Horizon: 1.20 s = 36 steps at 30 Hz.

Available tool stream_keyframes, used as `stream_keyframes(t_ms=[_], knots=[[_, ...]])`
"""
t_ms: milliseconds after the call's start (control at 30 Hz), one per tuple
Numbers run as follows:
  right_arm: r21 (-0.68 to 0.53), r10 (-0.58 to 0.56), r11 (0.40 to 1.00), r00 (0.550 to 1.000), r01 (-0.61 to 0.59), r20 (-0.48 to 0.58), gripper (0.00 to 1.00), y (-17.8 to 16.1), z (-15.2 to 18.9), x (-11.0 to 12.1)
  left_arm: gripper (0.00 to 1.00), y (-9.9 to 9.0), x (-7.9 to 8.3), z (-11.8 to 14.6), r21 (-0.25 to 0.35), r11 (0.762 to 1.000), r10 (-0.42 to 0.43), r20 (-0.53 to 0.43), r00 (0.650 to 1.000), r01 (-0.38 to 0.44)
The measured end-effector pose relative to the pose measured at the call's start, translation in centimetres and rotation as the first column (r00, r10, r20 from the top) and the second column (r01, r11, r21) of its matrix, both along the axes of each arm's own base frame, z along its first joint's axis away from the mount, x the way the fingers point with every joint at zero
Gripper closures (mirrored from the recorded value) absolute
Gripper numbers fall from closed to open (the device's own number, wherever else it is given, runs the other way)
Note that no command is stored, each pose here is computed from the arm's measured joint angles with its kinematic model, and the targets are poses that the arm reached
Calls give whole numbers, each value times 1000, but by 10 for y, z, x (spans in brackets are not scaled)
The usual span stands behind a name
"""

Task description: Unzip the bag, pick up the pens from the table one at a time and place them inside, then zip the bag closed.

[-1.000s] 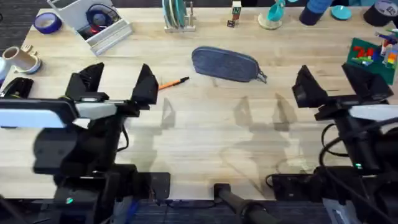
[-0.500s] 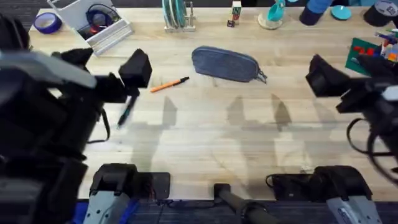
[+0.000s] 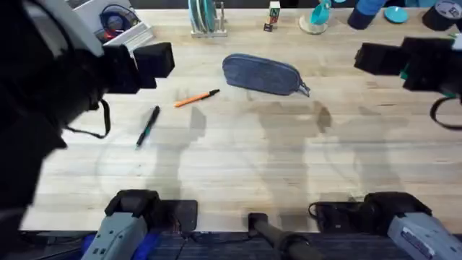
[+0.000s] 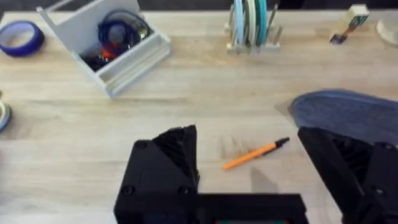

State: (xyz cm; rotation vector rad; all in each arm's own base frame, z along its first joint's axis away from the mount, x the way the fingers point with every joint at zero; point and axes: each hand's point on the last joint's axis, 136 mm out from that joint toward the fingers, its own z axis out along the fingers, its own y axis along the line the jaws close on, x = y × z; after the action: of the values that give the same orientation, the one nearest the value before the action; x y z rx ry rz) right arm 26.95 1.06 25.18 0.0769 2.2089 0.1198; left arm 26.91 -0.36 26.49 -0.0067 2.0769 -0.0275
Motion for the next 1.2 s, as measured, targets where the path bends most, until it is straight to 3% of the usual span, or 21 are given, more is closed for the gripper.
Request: stream_keyframes(t_ms=[267, 467, 733, 1200], knots=[[0, 0, 1000, 983, 0, -183, 6, 0, -12, 19, 7, -1, 12, -2, -2, 1000, -4, -156, 988, 3], [-1, 0, 1000, 966, 0, -257, 5, 0, -24, 30, 7, -4, 23, -6, -16, 1000, -22, -226, 974, 19], [-1, 0, 1000, 965, 0, -262, 5, 0, -25, 31, 8, -12, 31, -21, -47, 998, -60, -280, 958, 49], [-1, 0, 1000, 965, 0, -262, 5, 0, -25, 31, 7, -13, 33, -23, -51, 997, -64, -288, 955, 52]])
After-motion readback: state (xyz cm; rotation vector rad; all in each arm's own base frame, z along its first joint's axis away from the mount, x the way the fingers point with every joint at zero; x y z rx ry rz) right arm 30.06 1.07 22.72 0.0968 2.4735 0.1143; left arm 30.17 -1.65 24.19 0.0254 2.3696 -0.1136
